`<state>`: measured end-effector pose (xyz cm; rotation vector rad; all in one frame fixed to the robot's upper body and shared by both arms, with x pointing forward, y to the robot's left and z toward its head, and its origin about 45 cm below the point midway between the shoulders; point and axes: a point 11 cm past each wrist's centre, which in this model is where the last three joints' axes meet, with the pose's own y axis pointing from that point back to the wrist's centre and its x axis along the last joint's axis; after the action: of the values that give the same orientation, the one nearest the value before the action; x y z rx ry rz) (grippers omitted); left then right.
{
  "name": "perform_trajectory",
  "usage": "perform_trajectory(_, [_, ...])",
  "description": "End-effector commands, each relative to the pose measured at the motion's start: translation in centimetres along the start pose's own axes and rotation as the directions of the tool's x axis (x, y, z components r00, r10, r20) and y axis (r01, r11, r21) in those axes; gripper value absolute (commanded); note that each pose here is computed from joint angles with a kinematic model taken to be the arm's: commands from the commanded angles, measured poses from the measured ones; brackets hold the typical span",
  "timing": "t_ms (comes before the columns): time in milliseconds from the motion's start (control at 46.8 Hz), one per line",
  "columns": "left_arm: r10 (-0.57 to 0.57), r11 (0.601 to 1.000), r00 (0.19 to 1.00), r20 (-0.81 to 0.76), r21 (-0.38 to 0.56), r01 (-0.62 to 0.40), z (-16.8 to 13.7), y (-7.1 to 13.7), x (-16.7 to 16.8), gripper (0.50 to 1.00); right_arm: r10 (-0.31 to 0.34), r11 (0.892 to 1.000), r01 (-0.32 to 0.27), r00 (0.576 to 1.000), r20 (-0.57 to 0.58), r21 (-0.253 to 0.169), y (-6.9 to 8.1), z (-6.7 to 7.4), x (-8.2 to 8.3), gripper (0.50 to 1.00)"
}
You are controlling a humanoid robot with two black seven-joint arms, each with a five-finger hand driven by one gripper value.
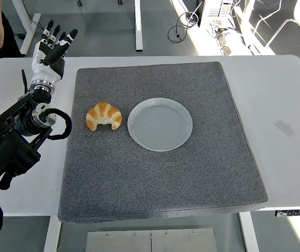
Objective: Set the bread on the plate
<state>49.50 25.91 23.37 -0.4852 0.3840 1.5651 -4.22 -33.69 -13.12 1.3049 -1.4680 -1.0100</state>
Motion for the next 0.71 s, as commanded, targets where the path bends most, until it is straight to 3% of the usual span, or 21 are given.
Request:
perform_trajectory(0, [-0.005, 1.000, 1.000, 0.011, 0.003, 0.005, -0.11, 0.02, -0.07, 0.980, 0.000, 1.000, 0.000, 1.000, 0.000, -0.001, 0.02, 0.05, 0.00, 1.000])
perform_trajectory(684, [-0.003, 1.000, 1.000, -0.006, -0.011, 0.003, 0.50, -0.30, -0.31, 0.980, 0.000, 1.000, 0.000, 1.000, 0.000, 0.001, -0.01, -0.03, 0.00, 1.000])
